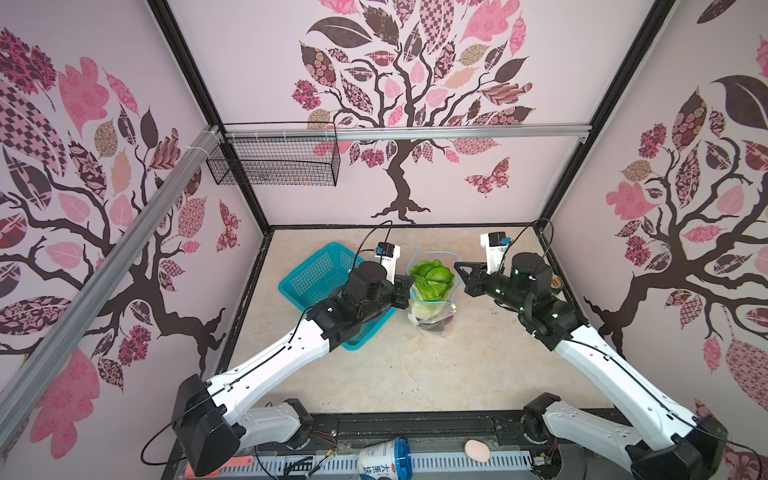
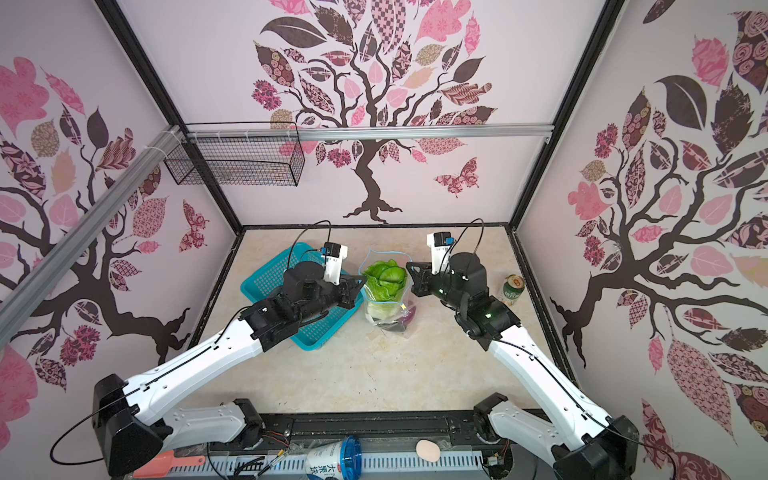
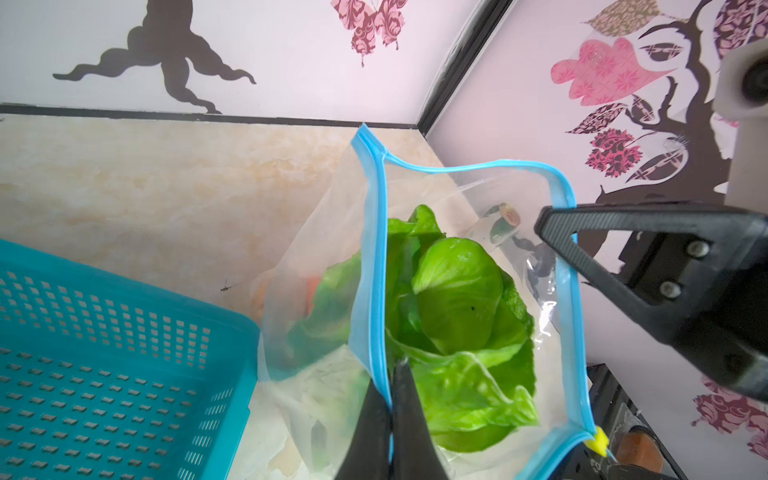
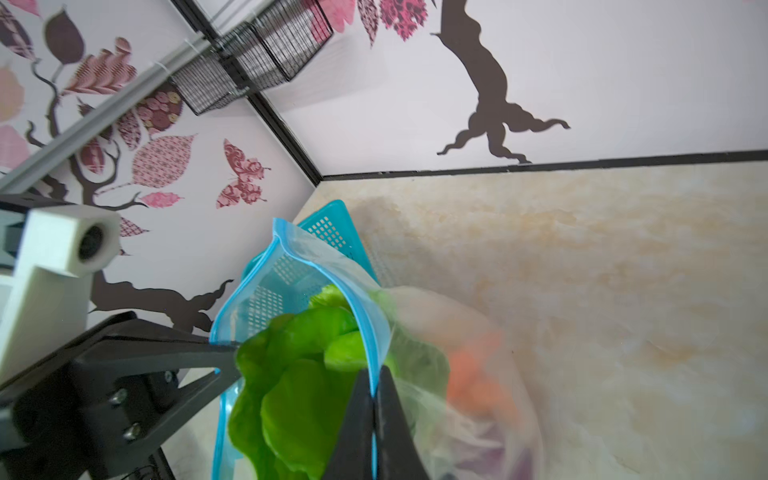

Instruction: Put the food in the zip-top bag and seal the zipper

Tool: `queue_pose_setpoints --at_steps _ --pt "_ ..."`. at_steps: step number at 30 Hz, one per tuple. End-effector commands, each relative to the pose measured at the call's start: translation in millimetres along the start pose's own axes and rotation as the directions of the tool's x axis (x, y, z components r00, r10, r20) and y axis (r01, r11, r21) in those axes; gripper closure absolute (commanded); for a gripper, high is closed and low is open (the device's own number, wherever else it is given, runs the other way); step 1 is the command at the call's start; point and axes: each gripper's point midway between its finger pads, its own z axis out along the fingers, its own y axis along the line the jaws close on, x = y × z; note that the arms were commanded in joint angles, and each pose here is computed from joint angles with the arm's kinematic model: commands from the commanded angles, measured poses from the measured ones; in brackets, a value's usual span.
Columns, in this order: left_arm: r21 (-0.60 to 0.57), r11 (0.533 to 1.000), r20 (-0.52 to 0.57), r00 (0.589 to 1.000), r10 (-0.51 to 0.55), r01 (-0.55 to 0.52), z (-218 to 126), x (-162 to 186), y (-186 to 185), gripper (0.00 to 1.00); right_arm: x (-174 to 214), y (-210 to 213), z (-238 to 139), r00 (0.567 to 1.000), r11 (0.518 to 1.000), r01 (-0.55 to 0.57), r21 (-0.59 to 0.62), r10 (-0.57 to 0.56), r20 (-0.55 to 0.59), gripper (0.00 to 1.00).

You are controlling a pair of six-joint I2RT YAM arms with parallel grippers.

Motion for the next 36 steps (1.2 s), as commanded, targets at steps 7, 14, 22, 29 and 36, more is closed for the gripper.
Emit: queue_pose_setpoints --at_steps 7,14,22,29,36 --pt "0.046 0.999 0.198 0.98 0.003 -0.012 -35.4 -57.5 -18.9 1.0 -42.1 34.2 -9.5 0.993 0.991 0.045 -0.13 -0.03 0.118 1.0" --pt "-0.062 0.998 0.174 0.985 -0.012 0.023 -20.5 -41.3 6.6 1.0 -12.3 22.3 8.7 1.0 0.992 0.014 -0.127 -0.012 0.023 0.86" --pt "-0.144 0.988 0.205 0.978 -0.03 0.06 -17.5 -46.2 23.5 1.0 -14.6 38.8 -26.2 0.993 0.98 0.114 -0.164 -0.108 0.046 0.33" --pt "-0.156 0.985 0.198 0.979 -0.046 0.078 -8.7 -42.6 27.2 1.0 13.6 37.9 -41.4 0.986 0.979 0.158 -0.132 -0.164 -0.038 0.32" --pt "-0.159 0.984 0.196 0.979 -0.05 0.082 -5.8 -39.6 29.4 1.0 60.8 61.4 -40.2 0.95 0.958 0.249 -0.14 -0.27 -0.156 0.35"
